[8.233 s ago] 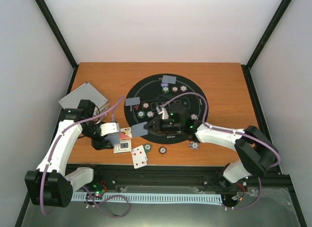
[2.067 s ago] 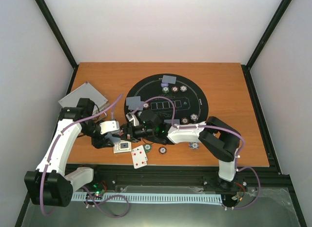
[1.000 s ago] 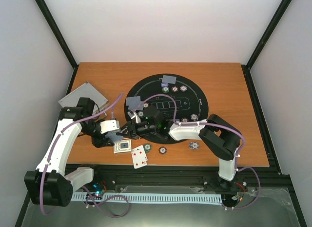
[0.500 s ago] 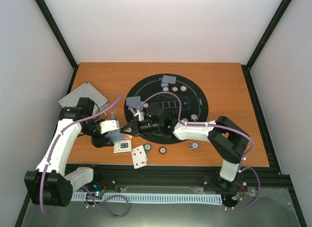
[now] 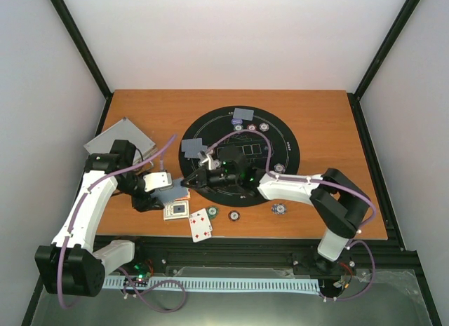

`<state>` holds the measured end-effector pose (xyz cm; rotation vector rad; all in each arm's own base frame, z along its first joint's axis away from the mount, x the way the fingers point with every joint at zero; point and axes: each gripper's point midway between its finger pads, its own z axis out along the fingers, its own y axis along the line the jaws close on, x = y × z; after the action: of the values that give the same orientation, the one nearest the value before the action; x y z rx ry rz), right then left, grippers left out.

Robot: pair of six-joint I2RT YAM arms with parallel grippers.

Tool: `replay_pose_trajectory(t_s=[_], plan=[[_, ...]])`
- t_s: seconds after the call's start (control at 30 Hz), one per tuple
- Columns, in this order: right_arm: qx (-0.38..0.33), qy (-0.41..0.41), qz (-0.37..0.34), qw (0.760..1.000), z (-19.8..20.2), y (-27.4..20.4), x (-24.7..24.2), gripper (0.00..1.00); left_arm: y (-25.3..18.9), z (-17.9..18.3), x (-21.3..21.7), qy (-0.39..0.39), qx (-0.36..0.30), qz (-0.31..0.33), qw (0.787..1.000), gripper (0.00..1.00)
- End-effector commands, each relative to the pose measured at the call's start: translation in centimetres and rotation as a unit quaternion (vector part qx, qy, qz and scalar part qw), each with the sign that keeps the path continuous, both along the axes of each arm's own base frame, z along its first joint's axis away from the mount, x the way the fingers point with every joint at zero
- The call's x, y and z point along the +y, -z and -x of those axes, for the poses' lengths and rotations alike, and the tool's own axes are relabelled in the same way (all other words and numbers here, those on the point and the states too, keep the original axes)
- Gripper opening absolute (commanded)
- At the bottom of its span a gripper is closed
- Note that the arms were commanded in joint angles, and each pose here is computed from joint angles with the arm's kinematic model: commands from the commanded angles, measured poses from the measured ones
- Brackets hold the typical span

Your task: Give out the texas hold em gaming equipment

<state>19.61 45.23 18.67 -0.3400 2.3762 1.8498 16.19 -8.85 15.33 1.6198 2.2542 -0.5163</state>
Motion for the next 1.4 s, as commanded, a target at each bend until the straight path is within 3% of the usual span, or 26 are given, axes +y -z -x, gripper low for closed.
replay_pose_trajectory(t_s=[0.0,0.27,0.5,0.63,0.83,1.0,1.2,1.37], plan=[[-0.007,0.044,0.001,0.999,-2.9,-0.8,-2.6,0.03,-0.6,0.0,-0.2,0.002,-0.003,0.006,1.000,0.01],[-0.013,0.101,0.018,0.995,-8.9,-1.4,-8.3,0.03,-0.2,-0.2,0.1,0.000,0.002,-0.002,1.000,0.01],[-0.032,0.189,0.084,0.978,-21.2,-0.5,-16.2,0.03,-0.4,-0.2,0.0,-0.001,0.003,0.001,1.000,0.01],[-0.017,0.226,0.112,0.967,-28.9,2.3,-19.5,0.03,-0.7,-0.3,0.0,-0.001,0.005,0.001,1.000,0.01],[0.001,0.259,0.132,0.957,-36.4,5.9,-22.3,0.03,-0.8,-0.3,-0.1,-0.002,0.008,0.002,1.000,0.01],[0.010,0.271,0.147,0.951,-39.7,8.6,-23.1,0.03,-0.8,-0.2,0.1,-0.003,0.011,-0.002,1.000,0.01],[0.007,0.269,0.179,0.946,-40.8,8.9,-23.7,0.04,-1.0,-0.1,0.0,-0.003,0.012,0.000,1.000,0.01],[-0.013,0.268,0.213,0.939,-39.0,6.6,-24.8,0.24,-1.3,-0.1,-0.1,-0.008,0.014,0.005,1.000,0.01]])
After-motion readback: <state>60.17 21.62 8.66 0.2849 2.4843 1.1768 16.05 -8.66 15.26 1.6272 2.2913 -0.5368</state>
